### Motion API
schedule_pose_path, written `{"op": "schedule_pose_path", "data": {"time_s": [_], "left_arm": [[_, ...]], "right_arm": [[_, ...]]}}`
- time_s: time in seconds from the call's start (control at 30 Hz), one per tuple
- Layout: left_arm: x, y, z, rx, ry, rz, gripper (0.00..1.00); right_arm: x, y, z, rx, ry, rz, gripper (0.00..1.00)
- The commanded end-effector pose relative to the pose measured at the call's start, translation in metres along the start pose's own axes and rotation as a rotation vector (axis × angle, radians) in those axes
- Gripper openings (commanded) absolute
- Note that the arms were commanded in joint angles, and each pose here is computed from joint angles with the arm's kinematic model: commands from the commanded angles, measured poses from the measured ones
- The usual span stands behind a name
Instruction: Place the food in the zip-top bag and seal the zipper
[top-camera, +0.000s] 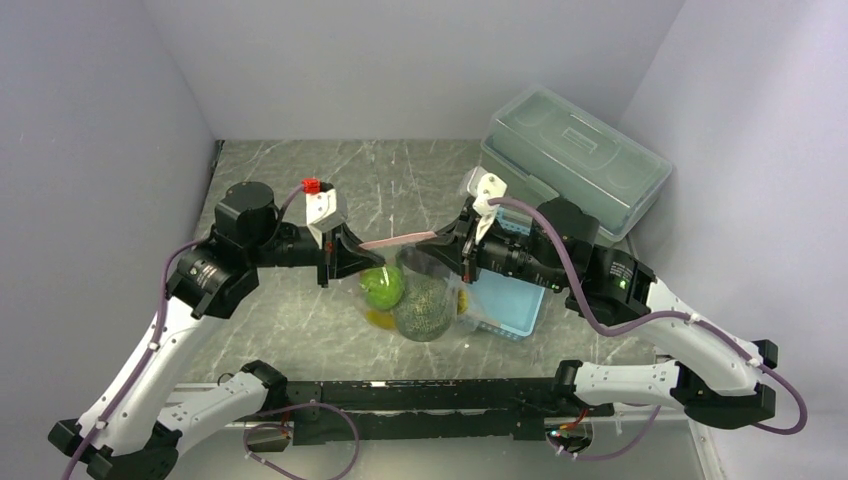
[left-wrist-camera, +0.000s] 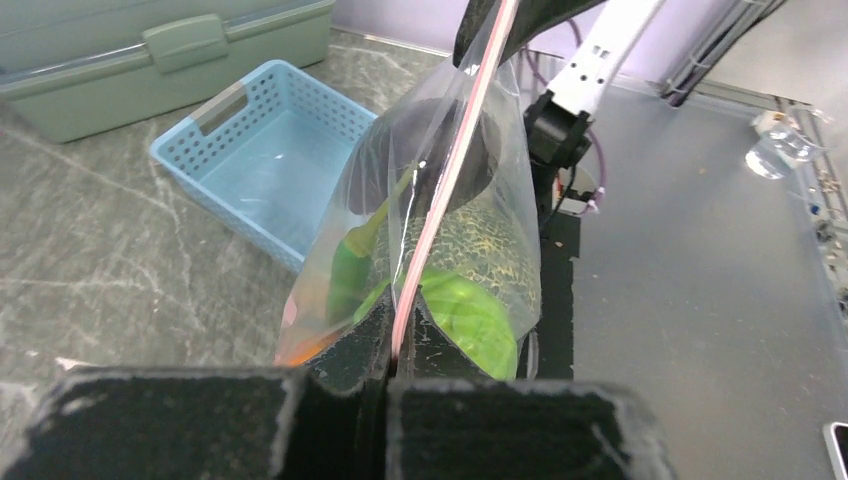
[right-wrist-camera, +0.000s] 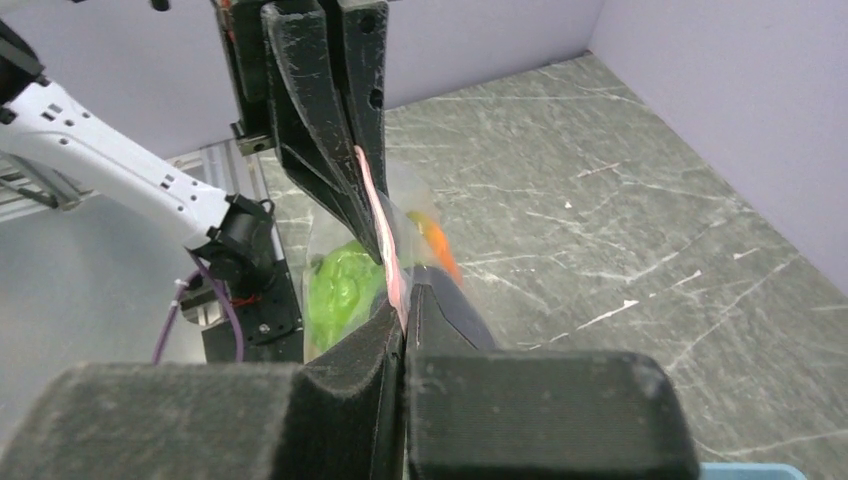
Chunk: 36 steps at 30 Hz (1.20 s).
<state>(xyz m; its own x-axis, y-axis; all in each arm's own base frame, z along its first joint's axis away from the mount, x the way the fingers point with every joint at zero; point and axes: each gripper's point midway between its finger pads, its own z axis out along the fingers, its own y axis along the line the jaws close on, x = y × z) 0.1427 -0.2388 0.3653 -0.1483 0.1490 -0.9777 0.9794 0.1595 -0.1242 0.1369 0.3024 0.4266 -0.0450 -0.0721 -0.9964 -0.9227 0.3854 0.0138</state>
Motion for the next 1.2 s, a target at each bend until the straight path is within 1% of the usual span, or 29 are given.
{"op": "schedule_pose_path", "data": {"time_s": [0.0, 0.07, 0.1, 0.17, 0.23, 0.3, 0.37, 0.57, 0.77, 0.8, 0.93, 1.17], "left_arm": [[-0.012, 0.019, -0.011, -0.152, -0.017, 0.042, 0.00], [-0.014, 0.024, -0.013, -0.190, -0.022, 0.051, 0.00], [-0.015, 0.027, -0.015, -0.213, -0.024, 0.054, 0.00], [-0.018, 0.033, -0.018, -0.255, -0.029, 0.057, 0.00], [-0.021, 0.043, -0.022, -0.322, -0.032, 0.057, 0.00], [-0.022, 0.054, -0.027, -0.392, -0.030, 0.057, 0.00], [-0.024, 0.066, -0.033, -0.466, -0.028, 0.062, 0.00], [-0.025, 0.108, -0.050, -0.701, -0.007, 0.067, 0.00], [-0.026, 0.147, -0.068, -0.903, 0.050, 0.093, 0.00], [-0.028, 0.155, -0.075, -0.960, 0.059, 0.105, 0.00], [-0.035, 0.180, -0.091, -1.101, 0.093, 0.185, 0.00], [-0.042, 0.224, -0.106, -1.296, 0.191, 0.354, 0.00]], "right_arm": [[-0.034, -0.022, -0.013, 0.131, -0.132, 0.001, 0.06], [-0.030, -0.028, -0.014, 0.161, -0.125, 0.003, 0.13], [-0.028, -0.031, -0.015, 0.179, -0.124, 0.004, 0.18], [-0.024, -0.038, -0.019, 0.224, -0.120, 0.006, 0.33], [-0.021, -0.044, -0.025, 0.260, -0.121, 0.009, 0.44], [-0.016, -0.049, -0.031, 0.290, -0.121, 0.010, 0.49], [-0.013, -0.053, -0.039, 0.316, -0.129, 0.013, 0.53], [0.001, -0.057, -0.047, 0.345, -0.121, 0.014, 0.55], [0.018, -0.063, -0.055, 0.382, -0.108, 0.016, 0.58], [0.020, -0.063, -0.056, 0.384, -0.107, 0.018, 0.59], [0.029, -0.061, -0.055, 0.369, -0.100, 0.026, 0.60], [0.041, -0.057, -0.045, 0.345, -0.077, 0.028, 0.61]]}}
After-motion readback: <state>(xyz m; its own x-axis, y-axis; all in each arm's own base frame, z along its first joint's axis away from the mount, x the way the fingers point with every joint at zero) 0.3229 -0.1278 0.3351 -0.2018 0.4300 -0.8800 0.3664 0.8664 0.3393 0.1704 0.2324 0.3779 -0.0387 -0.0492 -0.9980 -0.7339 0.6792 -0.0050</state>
